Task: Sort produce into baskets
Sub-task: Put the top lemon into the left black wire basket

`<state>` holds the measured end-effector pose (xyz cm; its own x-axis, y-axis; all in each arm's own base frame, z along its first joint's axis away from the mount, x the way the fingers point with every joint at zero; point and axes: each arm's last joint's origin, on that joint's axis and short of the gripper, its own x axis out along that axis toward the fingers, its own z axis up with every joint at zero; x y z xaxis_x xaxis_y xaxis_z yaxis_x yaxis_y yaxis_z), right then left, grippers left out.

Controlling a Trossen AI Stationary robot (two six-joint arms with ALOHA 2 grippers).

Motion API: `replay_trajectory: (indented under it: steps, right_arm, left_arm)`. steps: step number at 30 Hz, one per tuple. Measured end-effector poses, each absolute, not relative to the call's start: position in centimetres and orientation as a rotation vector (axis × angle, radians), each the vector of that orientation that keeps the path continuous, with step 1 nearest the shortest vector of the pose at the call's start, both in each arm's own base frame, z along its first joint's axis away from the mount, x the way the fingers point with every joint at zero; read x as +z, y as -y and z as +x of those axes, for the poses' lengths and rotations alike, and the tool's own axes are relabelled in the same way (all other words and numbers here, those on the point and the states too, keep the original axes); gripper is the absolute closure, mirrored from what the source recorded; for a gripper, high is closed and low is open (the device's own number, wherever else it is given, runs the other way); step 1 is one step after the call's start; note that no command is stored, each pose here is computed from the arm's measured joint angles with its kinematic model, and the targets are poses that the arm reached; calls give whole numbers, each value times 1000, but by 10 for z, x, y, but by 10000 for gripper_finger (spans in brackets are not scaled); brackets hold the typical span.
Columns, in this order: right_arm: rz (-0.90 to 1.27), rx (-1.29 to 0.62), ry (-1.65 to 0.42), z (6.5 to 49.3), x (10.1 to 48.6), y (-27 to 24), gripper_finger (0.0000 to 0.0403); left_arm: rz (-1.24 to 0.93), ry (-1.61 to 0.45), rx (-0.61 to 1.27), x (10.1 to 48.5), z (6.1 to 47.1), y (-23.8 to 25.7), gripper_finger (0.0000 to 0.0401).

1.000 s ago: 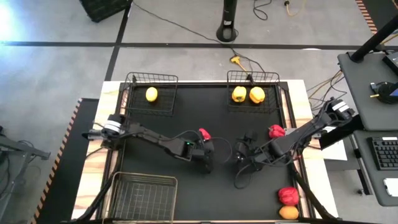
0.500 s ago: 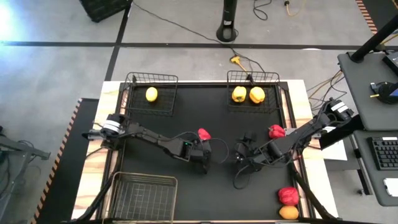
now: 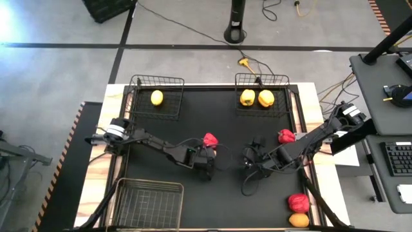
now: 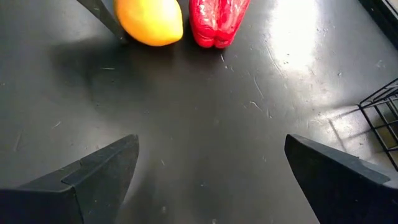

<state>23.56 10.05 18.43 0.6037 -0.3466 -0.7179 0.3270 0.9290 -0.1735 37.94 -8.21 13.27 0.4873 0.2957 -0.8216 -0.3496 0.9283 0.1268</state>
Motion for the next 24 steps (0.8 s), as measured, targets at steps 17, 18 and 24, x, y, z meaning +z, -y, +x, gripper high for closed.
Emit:
replay_trajectory:
  steps: [17,18,24]
  right_arm:
    - [-35,-394,-833,236,184,-100,8]
    - [-35,-394,-833,236,184,-100,8]
    - [-42,-391,-835,236,184,-100,8]
  left_arm:
    - [-99,-935,462,152,382,87,180]
    - [-88,-925,466,159,381,90,180]
    - [-3,-904,556,221,363,98,172]
